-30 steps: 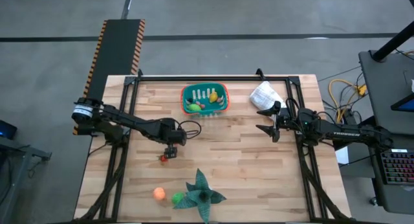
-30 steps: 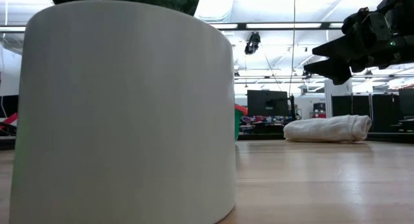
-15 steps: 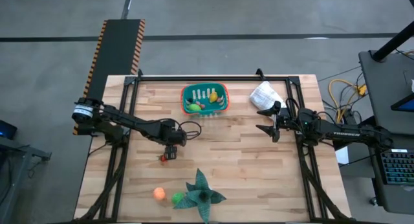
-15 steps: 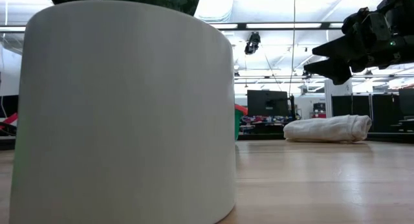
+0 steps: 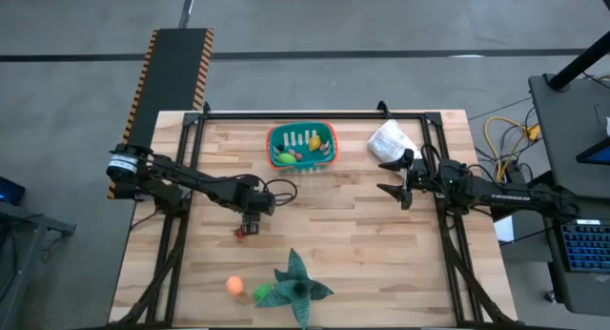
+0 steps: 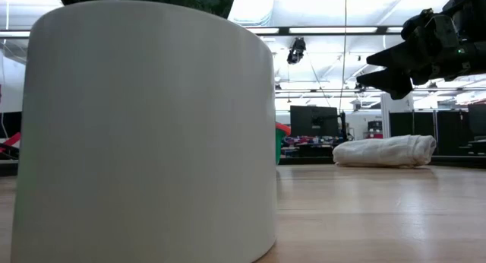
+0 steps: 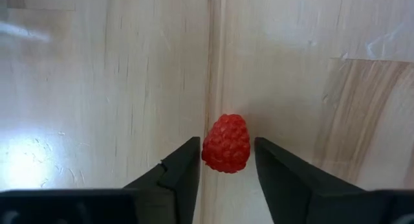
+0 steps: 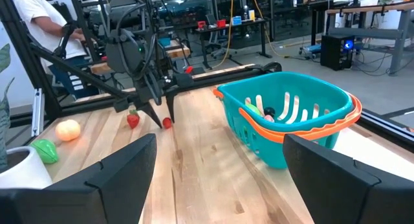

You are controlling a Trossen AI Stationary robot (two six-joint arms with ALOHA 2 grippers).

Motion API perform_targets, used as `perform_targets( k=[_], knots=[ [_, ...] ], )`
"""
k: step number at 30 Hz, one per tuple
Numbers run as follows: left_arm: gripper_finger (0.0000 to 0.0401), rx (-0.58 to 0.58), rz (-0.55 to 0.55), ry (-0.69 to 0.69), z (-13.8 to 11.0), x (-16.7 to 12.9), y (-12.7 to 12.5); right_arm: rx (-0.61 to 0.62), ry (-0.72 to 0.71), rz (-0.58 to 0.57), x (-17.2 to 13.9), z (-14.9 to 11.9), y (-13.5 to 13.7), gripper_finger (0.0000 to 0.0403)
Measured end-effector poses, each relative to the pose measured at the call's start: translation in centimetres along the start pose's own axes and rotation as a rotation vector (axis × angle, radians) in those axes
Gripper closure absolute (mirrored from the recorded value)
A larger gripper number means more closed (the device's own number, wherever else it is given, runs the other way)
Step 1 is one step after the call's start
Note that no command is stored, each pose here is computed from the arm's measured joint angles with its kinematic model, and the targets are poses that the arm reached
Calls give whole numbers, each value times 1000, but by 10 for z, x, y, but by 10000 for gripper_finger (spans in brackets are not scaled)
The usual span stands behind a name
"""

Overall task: Pick and placing Produce into tupperware
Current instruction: Put the red raspberry toy into the bin

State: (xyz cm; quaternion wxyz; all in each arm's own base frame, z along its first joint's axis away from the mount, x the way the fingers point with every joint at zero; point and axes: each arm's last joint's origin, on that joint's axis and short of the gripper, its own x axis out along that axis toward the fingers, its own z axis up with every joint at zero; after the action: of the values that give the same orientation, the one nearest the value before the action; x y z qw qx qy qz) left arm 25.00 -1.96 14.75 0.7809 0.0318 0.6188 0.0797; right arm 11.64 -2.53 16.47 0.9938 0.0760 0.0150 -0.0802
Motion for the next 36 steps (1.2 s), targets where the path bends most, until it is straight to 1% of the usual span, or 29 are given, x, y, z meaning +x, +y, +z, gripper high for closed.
perform_targets(
  k=[7, 10, 19, 26, 32, 36],
  knots=[
    [324, 16, 8, 2, 0, 0, 0, 0, 0, 0, 0, 0, 0, 76],
    [336, 25, 9, 1, 0, 0, 0, 0, 0, 0, 0, 0, 0, 76],
    [336, 27, 9, -4, 0, -1, 1, 3, -1, -7, 0, 0, 0, 76],
    [336, 32, 6, -37, -1, -11, 3, 3, -2, -10, 0, 0, 0, 76],
    [336, 30, -7, -114, -2, -30, 6, 3, -4, -25, 0, 0, -1, 76],
    [336, 33, -16, -208, -3, -48, 10, 8, -7, -25, 0, 0, -1, 76]
  ],
)
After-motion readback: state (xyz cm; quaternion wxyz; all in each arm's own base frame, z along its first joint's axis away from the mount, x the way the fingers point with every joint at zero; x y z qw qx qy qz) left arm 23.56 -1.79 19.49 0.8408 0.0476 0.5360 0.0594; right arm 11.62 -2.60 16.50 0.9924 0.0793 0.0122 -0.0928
